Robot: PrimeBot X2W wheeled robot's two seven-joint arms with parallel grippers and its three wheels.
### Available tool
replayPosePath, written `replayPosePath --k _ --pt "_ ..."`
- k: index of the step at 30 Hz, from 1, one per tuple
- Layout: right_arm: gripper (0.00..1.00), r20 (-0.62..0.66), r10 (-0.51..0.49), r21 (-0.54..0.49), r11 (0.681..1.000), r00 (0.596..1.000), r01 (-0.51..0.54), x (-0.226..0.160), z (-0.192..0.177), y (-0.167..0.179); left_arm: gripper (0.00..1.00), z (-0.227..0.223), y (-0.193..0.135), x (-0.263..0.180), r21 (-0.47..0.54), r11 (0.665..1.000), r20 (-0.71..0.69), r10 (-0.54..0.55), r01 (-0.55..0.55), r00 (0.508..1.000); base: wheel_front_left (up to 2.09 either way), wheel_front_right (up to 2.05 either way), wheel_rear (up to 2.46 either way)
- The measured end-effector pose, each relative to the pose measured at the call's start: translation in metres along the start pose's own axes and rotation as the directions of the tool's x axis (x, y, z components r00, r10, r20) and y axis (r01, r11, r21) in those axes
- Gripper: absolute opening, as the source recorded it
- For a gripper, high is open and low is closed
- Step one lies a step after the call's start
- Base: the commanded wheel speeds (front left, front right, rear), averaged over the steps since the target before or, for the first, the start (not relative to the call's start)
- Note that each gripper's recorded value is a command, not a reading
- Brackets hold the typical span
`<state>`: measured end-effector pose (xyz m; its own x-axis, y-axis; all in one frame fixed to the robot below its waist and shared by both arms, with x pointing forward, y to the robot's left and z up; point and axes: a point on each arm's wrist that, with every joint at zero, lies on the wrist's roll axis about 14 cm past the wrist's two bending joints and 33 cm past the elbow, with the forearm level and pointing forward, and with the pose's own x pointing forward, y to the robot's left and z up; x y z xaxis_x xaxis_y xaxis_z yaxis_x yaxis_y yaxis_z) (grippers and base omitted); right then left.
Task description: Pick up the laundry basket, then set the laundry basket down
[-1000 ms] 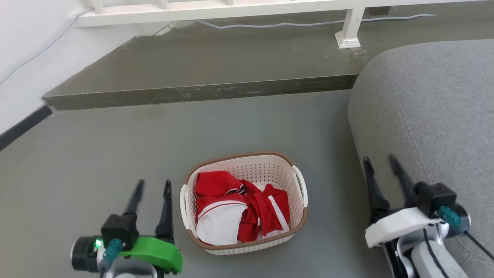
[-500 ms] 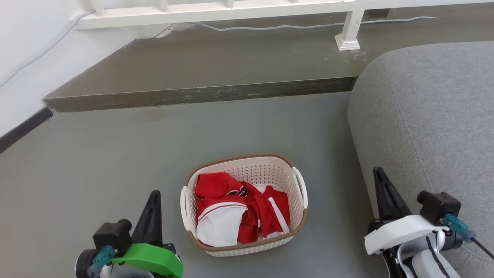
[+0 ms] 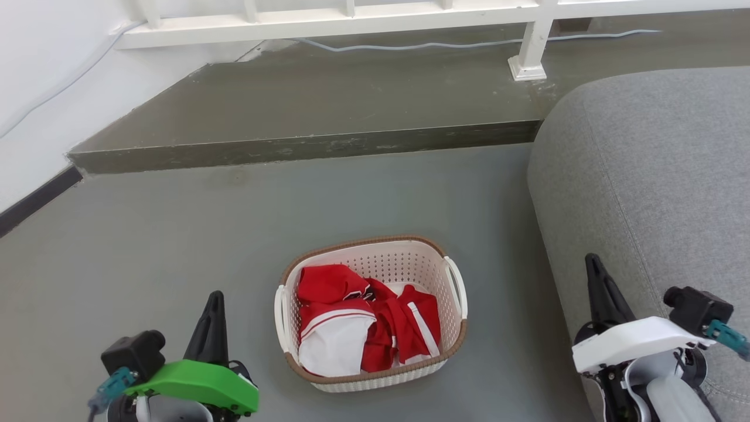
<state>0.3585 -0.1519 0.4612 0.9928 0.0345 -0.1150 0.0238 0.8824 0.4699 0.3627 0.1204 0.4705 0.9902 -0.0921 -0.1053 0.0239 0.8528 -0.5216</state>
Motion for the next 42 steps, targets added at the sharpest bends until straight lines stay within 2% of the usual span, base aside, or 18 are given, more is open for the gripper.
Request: replayPosePath --k 8,20,29,42 --pt "0.00 -0.008 -0.024 0.098 0.995 1.000 0.025 0.000 0.002 -0.006 0.00 0.001 0.006 0.000 -0.098 0.995 -0.013 0.018 -0.019 1.000 0.00 0.00 0.00" --pt "0.00 -0.028 -0.056 0.281 0.958 0.998 0.062 0.000 0.004 -0.018 0.00 0.003 0.019 -0.001 -0.273 0.960 -0.039 0.047 -0.056 0.998 0.00 0.00 0.00" --pt "0.00 -0.031 -0.058 0.403 0.913 0.998 0.066 0.004 0.009 -0.021 0.00 0.004 0.028 -0.001 -0.388 0.918 -0.051 0.065 -0.080 0.997 0.00 0.00 0.00" --pt "0.00 -0.037 -0.065 0.566 0.821 0.997 0.075 0.004 0.013 -0.028 0.00 0.008 0.035 -0.002 -0.545 0.834 -0.058 0.068 -0.089 0.996 0.00 0.00 0.00"
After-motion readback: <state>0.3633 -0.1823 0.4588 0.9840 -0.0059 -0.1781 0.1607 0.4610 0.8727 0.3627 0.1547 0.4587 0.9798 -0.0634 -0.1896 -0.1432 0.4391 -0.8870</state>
